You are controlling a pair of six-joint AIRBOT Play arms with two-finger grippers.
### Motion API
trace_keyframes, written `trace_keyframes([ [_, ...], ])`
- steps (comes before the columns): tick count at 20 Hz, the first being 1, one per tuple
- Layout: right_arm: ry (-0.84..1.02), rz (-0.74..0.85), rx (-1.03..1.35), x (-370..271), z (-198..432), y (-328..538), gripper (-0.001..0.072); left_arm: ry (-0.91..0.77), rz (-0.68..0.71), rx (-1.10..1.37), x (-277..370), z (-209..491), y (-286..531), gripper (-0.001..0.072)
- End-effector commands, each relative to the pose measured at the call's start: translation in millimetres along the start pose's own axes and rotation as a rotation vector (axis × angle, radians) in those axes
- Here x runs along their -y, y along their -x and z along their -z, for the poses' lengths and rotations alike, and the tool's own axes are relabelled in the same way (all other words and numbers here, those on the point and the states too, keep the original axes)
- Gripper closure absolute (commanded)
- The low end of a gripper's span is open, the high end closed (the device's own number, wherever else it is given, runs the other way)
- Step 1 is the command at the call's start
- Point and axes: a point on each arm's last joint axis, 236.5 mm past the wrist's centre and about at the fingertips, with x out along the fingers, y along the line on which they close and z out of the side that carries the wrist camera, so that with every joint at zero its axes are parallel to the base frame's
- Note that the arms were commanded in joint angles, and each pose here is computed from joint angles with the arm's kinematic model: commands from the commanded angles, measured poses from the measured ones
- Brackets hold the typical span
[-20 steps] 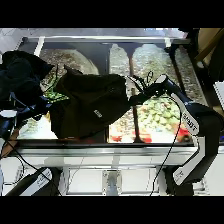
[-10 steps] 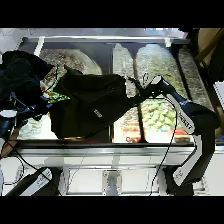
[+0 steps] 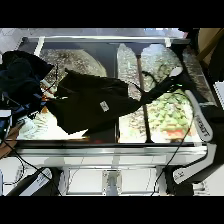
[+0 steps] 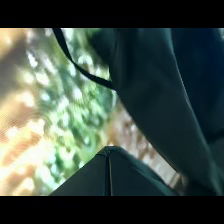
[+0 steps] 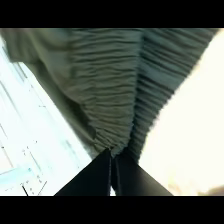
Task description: Fold the clothes and pants, and hang the long-sleeved shirts on hangers.
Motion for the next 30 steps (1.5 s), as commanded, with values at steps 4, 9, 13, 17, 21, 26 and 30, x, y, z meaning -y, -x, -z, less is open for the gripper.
trace_keyframes([
  [4,-0.127,0.037,-0.053,-2,82,12,0.0690,-0.010,-0.012,0.002,-4,-2,-6,0.0700],
  [9,-0.347,0.007,-0.026,28,131,-70,0.0689,-0.009,-0.026,-0.014,-8,-4,-16,0.0700],
  [13,-0.325,-0.031,0.024,15,114,-79,0.0689,-0.101,0.021,-0.006,23,-8,-16,0.0700],
  [17,-0.316,-0.088,0.035,-3,98,-68,0.0374,-0.176,0.046,-0.025,33,-11,-9,0.0086],
  [21,-0.215,0.026,0.016,-11,88,-26,0.0378,-0.177,0.108,-0.126,46,-11,32,0.0003],
  [26,-0.140,0.249,0.183,-4,67,13,0.0377,-0.330,-0.031,-0.493,-21,96,56,0.0006],
  [30,-0.161,0.241,0.187,-22,92,6,0.0377,-0.151,-0.061,-0.586,-57,163,58,0.0005],
])
